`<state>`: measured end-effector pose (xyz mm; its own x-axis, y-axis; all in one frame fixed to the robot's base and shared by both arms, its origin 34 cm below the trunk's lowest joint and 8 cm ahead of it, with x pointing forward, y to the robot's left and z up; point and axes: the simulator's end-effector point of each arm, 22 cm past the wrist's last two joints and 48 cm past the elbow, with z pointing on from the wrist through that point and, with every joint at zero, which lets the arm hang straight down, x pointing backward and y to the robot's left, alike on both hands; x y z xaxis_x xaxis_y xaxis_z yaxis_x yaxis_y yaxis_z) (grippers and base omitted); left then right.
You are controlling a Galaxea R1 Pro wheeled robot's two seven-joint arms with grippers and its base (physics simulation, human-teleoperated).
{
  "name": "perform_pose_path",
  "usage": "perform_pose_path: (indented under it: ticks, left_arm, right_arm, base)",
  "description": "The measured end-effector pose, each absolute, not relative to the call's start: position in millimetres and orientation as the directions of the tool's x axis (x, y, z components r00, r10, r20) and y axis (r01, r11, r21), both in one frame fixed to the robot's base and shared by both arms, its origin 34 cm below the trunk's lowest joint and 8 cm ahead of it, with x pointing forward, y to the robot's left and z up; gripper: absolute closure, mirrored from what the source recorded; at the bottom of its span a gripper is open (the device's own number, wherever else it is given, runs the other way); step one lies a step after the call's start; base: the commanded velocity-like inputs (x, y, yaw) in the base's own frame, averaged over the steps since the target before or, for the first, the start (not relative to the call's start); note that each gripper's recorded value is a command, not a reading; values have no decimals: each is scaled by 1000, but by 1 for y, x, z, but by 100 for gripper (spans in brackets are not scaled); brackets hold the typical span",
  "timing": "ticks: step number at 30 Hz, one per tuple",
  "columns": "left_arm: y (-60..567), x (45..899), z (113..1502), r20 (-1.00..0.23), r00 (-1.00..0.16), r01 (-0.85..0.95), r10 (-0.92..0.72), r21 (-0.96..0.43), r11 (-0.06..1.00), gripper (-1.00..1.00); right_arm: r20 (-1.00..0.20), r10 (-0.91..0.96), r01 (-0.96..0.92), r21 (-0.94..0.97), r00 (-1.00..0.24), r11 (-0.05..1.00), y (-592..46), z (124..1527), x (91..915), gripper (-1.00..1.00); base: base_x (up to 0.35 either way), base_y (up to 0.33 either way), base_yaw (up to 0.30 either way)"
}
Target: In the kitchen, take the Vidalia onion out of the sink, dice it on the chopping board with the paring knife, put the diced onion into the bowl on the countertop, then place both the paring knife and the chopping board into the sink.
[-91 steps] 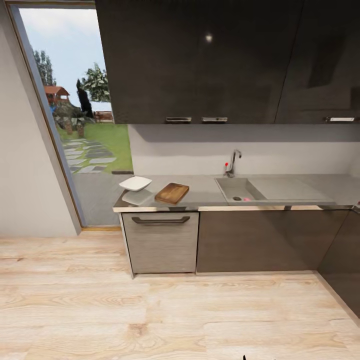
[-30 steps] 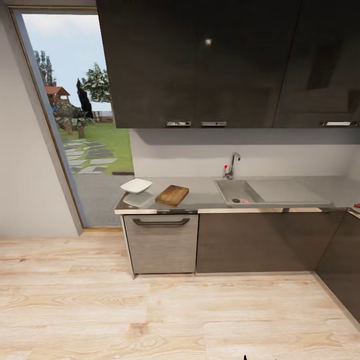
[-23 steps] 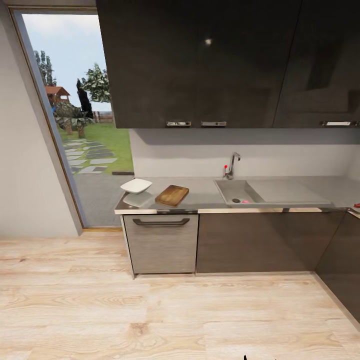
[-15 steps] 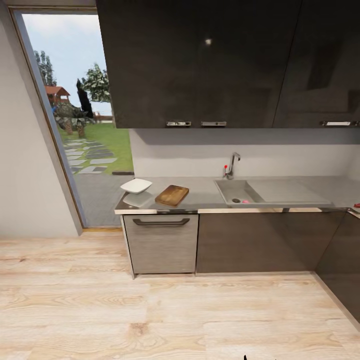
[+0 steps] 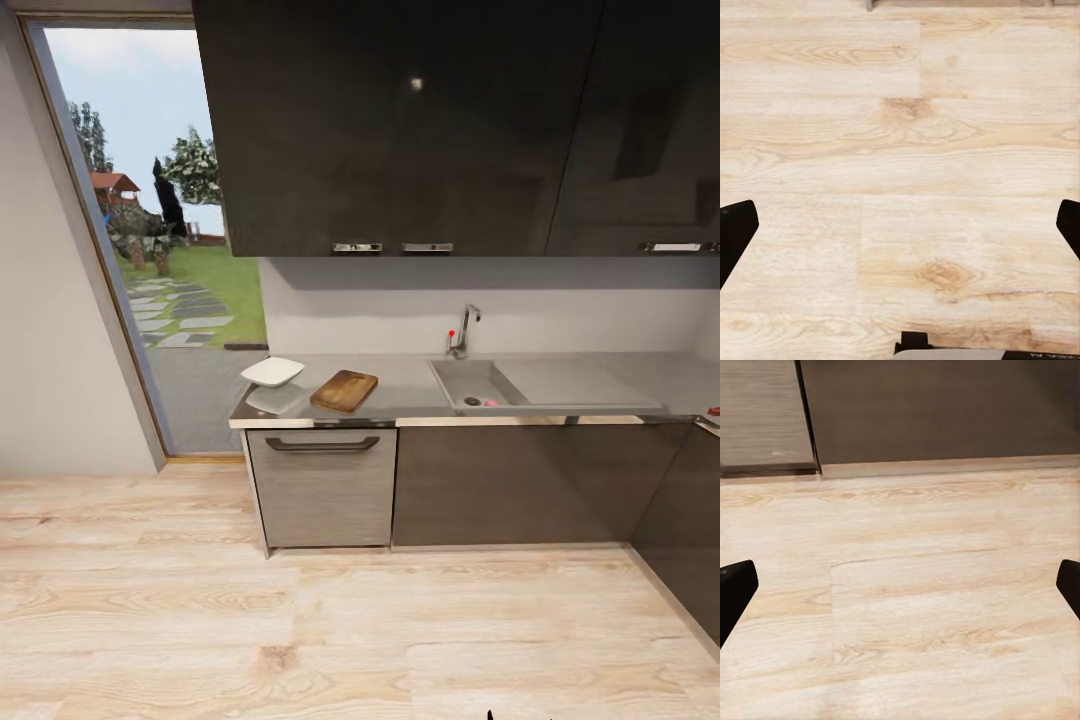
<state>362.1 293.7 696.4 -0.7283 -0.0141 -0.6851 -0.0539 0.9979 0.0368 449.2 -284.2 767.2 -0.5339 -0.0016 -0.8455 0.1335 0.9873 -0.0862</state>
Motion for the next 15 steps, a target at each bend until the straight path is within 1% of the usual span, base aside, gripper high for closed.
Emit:
perform_pose_path:
  ticks: [4, 9, 11, 15]
  left_arm:
    - [294, 362, 696, -685, -728, -54, -14, 37, 998, -100]
    - [294, 361, 696, -684, -729, -54, -15, 37, 998, -100]
    - [294, 361, 696, -684, -730, -54, -14, 37, 998, -100]
    - [293, 361, 696, -683, -730, -53, -14, 37, 998, -100]
  right_arm:
    - [-848, -2, 132, -85, -531, 988, -284, 768, 450, -100]
    - [-856, 1, 141, -84, -516, 986, -286, 775, 456, -100]
    - [-873, 1, 150, -83, -488, 985, -288, 788, 469, -100]
    - [-903, 1, 182, -85, -429, 980, -293, 836, 511, -100]
  base:
    - [33, 5, 0]
    - [213, 105, 0]
    - [156, 89, 0]
    - [50, 29, 0]
